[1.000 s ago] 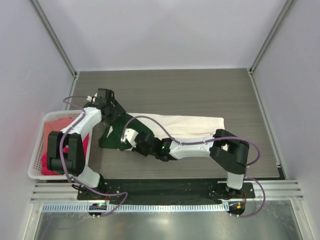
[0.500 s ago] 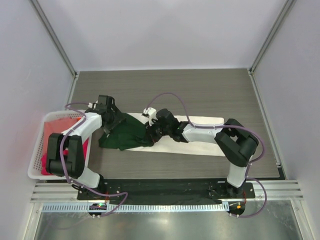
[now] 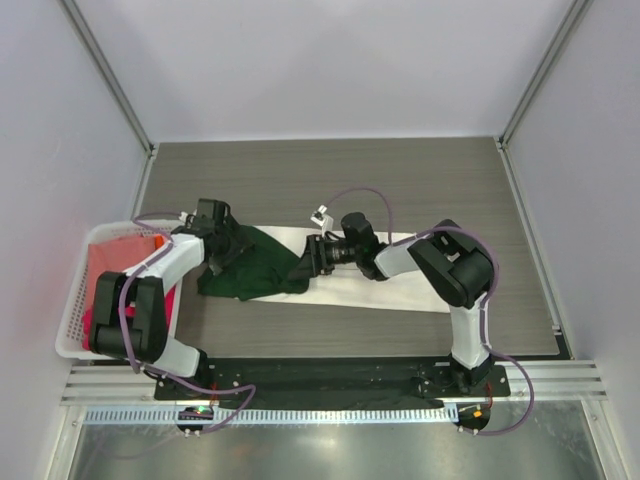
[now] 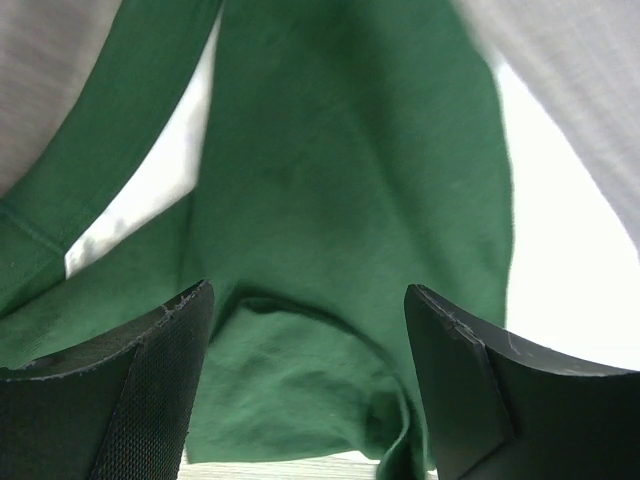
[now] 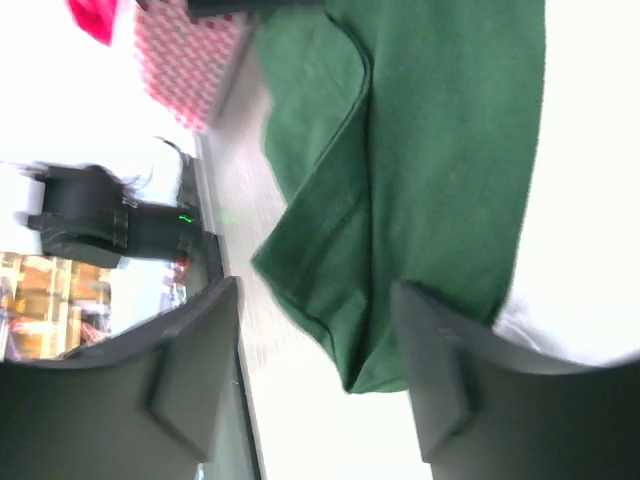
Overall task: Fold and stack the t-shirts
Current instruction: Fold the tshirt
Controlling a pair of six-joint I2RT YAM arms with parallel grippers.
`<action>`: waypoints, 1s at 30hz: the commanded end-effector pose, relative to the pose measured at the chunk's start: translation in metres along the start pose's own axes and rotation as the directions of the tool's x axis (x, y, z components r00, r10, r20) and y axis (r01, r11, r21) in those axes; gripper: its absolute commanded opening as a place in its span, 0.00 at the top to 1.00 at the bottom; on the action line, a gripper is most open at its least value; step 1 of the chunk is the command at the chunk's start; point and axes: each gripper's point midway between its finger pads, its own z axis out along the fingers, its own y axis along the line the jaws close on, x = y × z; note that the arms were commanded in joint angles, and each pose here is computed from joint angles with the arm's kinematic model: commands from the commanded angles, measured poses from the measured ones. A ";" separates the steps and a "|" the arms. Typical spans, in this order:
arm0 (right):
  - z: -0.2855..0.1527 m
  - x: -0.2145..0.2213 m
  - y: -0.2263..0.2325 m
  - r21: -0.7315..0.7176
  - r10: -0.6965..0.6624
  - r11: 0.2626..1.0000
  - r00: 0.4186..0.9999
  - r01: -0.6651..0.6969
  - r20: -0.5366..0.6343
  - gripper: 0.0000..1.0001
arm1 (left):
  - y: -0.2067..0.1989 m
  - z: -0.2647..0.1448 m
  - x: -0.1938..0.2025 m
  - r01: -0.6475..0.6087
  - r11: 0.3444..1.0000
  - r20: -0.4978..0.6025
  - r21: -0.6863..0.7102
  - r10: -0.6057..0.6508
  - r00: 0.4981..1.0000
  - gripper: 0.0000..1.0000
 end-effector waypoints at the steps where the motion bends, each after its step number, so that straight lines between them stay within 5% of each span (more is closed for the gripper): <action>1: -0.015 -0.027 0.039 -0.228 -0.017 0.973 0.995 0.040 0.101 0.27 | -0.006 -0.003 0.001 0.005 0.999 0.019 0.049 -0.006 1.000 0.22; 8: -0.018 -0.027 0.036 -0.183 -0.058 0.980 0.993 0.076 0.106 0.24 | -0.012 -0.006 0.004 0.000 0.997 0.003 0.081 0.000 1.000 0.22; 13: -0.015 -0.019 0.010 0.089 -0.240 0.968 0.970 0.236 0.037 0.31 | -0.015 -0.007 0.004 -0.005 0.996 0.002 0.088 0.005 1.000 0.22; 20: -0.009 -0.014 0.027 0.346 -0.554 0.756 0.825 0.556 -0.115 0.36 | -0.016 -0.008 0.007 0.001 0.997 -0.002 0.083 -0.001 1.000 0.23; 30: 0.012 0.009 0.028 0.426 -0.674 0.540 0.676 0.726 -0.298 0.36 | -0.010 -0.004 0.013 0.039 0.998 -0.026 0.048 -0.037 0.999 0.23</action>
